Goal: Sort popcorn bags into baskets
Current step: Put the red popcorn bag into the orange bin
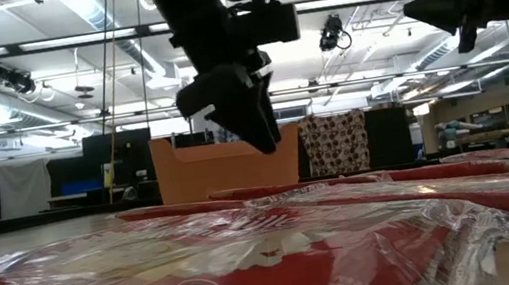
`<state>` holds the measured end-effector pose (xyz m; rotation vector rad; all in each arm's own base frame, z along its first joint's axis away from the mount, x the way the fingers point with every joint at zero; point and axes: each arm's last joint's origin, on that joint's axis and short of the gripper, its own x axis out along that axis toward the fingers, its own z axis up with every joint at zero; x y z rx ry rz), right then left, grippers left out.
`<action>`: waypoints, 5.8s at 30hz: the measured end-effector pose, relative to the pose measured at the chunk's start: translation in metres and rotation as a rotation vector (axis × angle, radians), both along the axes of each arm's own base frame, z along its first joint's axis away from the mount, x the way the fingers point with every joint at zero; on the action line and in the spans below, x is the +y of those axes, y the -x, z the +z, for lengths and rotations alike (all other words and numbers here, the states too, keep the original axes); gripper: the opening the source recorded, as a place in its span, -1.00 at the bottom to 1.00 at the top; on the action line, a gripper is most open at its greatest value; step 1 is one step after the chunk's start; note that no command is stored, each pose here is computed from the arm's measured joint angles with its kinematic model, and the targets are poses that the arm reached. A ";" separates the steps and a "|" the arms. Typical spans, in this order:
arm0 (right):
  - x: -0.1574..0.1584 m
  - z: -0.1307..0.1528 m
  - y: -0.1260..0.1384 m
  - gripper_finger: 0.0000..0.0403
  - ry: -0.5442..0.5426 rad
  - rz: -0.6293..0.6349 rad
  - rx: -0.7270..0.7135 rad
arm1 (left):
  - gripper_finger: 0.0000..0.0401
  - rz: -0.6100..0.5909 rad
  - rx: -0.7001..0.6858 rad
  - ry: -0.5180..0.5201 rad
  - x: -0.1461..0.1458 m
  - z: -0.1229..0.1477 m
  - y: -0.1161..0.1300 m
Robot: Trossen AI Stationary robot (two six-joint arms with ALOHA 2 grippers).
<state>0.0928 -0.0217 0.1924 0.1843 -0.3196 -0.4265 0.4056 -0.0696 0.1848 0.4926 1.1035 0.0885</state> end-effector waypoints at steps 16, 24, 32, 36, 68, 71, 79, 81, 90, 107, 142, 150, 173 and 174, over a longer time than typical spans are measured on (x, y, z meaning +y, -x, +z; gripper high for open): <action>0.000 0.000 0.000 -0.81 0.000 0.000 -0.004 | -0.06 -0.044 0.107 -0.169 -0.046 -0.042 0.010; 0.000 0.000 0.000 -0.81 0.000 -0.001 -0.004 | -0.18 -0.021 0.166 -0.244 -0.035 -0.055 0.008; 0.000 0.000 0.000 -0.81 0.000 0.000 -0.003 | -0.61 0.036 0.198 -0.222 -0.015 -0.061 0.005; 0.000 0.000 0.000 -0.81 0.000 0.000 -0.004 | -0.81 0.034 0.209 -0.222 -0.011 -0.061 0.004; 0.000 0.000 0.000 -0.81 0.000 -0.001 -0.004 | -0.91 0.527 0.048 -0.286 0.147 0.094 0.053; 0.000 0.000 0.000 -0.81 0.000 -0.001 -0.003 | -0.91 0.546 0.084 -0.253 0.172 0.071 0.059; 0.000 0.000 0.000 -0.81 0.000 0.000 -0.004 | -0.91 0.619 0.088 -0.179 0.237 0.040 0.084; 0.000 0.000 0.000 -0.81 0.000 -0.001 -0.003 | -0.89 0.624 0.061 -0.127 0.248 0.040 0.087; 0.000 0.000 0.000 -0.81 0.000 -0.001 -0.004 | -0.12 0.594 0.092 -0.118 0.234 0.039 0.084; 0.000 0.000 0.000 -0.81 0.000 -0.001 -0.004 | -0.01 0.137 0.079 0.072 0.048 0.031 0.046; 0.000 0.000 0.000 -0.81 0.000 -0.001 -0.003 | -0.24 0.138 0.216 -0.262 -0.063 -0.070 0.100; 0.000 0.000 0.000 -0.81 0.000 -0.001 -0.004 | -0.73 0.139 0.224 -0.251 -0.062 -0.074 0.102; 0.000 0.000 0.000 -0.81 0.000 0.000 -0.003 | -0.98 0.382 0.025 -0.349 0.003 0.054 0.090; 0.000 0.000 0.000 -0.81 0.000 -0.001 -0.003 | -0.98 0.405 0.007 -0.355 0.010 0.061 0.091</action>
